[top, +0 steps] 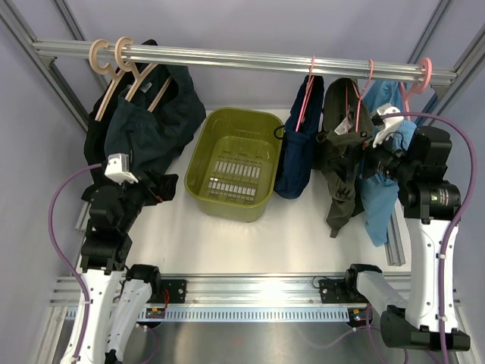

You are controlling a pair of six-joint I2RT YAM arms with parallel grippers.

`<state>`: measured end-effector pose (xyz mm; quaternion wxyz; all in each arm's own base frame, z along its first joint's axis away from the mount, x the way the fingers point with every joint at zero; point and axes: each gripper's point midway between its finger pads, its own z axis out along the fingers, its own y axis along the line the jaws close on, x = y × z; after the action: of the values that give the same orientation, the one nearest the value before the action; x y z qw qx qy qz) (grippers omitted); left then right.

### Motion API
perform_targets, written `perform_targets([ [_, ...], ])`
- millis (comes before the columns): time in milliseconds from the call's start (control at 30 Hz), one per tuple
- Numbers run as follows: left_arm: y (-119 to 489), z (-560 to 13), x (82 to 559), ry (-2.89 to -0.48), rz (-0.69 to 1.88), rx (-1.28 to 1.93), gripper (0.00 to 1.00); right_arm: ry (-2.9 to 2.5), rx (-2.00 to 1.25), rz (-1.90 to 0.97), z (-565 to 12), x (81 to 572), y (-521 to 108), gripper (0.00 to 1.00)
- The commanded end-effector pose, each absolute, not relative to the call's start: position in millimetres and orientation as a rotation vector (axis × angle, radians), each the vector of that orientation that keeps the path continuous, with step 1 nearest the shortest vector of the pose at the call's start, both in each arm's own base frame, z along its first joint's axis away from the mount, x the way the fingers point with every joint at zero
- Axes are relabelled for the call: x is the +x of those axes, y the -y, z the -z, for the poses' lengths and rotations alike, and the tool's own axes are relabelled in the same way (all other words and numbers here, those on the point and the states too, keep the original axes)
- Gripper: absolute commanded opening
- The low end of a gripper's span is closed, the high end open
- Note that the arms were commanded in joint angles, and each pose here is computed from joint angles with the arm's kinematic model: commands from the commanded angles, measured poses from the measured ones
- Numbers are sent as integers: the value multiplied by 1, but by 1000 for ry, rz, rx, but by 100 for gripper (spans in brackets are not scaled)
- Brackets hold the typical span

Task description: Remove the shorts from the hanger

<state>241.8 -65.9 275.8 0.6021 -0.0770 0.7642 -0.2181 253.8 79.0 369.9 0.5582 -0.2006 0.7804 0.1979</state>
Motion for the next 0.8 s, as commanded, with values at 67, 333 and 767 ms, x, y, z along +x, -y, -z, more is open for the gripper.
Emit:
perform_targets([
  [67,76,-309,247,-1692,567,-130,99,-1772,-686,-622,-381,228,-107,100],
  [333,83,-314,251,-1694,625,-142,99,-1802,-622,-638,-403,249,-123,99],
  [767,91,-306,252,-1734,701,-182,99,-1633,-22,-514,-457,346,-137,84],
])
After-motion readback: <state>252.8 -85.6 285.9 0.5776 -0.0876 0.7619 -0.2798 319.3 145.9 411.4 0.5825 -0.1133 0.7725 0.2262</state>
